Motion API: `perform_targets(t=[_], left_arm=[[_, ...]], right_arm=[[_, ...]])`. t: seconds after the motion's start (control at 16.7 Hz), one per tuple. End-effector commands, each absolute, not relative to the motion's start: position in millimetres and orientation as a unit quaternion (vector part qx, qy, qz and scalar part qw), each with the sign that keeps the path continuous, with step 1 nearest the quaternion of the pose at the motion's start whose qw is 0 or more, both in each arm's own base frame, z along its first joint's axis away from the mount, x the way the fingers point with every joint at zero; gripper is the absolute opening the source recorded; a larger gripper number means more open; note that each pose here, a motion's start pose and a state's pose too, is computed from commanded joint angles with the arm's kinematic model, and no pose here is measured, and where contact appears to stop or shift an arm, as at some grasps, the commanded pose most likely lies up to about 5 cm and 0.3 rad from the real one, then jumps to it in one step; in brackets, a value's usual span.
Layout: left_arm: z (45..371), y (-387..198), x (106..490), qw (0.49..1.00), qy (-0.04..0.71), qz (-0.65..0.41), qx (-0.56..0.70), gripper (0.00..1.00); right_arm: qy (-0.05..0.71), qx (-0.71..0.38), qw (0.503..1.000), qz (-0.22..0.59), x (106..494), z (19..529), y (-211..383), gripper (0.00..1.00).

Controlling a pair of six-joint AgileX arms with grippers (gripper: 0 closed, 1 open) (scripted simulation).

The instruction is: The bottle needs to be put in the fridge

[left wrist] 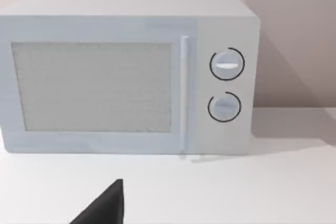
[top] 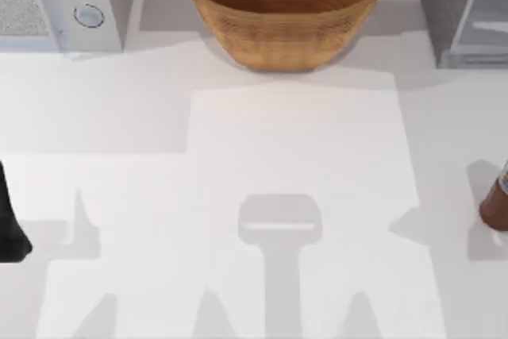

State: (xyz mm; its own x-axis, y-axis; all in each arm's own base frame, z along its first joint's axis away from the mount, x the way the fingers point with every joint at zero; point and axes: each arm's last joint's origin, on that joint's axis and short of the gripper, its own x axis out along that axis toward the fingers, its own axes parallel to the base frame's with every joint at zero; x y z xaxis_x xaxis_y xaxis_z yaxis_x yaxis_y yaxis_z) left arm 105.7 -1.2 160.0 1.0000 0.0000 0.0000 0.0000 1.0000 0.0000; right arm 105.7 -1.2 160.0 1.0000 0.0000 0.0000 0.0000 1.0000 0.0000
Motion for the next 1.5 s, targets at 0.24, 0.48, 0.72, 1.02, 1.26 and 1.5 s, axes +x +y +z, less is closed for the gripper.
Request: perform_targets(t=[0.24,0.48,0.72,1.02,1.26,1.5], left_arm=[[160,-1,106,1.000,0.000,0.000,0.000,1.00],[160,-1,106,1.000,0.000,0.000,0.000,1.00],[160,-1,106,1.000,0.000,0.000,0.000,1.00],[160,-1,106,1.000,0.000,0.000,0.000,1.00],[160,-1,106,1.000,0.000,0.000,0.000,1.00],[160,-1,106,1.000,0.000,0.000,0.000,1.00]], right_arm=[[-0.002,-0.005,1.000,0.008,107,162,-2,1.00],[0.002,-0.030,0.998,0.052,118,171,-6,1.00],[0.037,-0.057,0.990,0.121,142,170,-17,1.00],[0.089,-0.053,0.969,0.224,174,141,-44,1.00],[0.091,-0.035,0.950,0.296,186,110,-68,1.00],[0.066,-0.024,0.934,0.349,189,86,-86,1.00]])
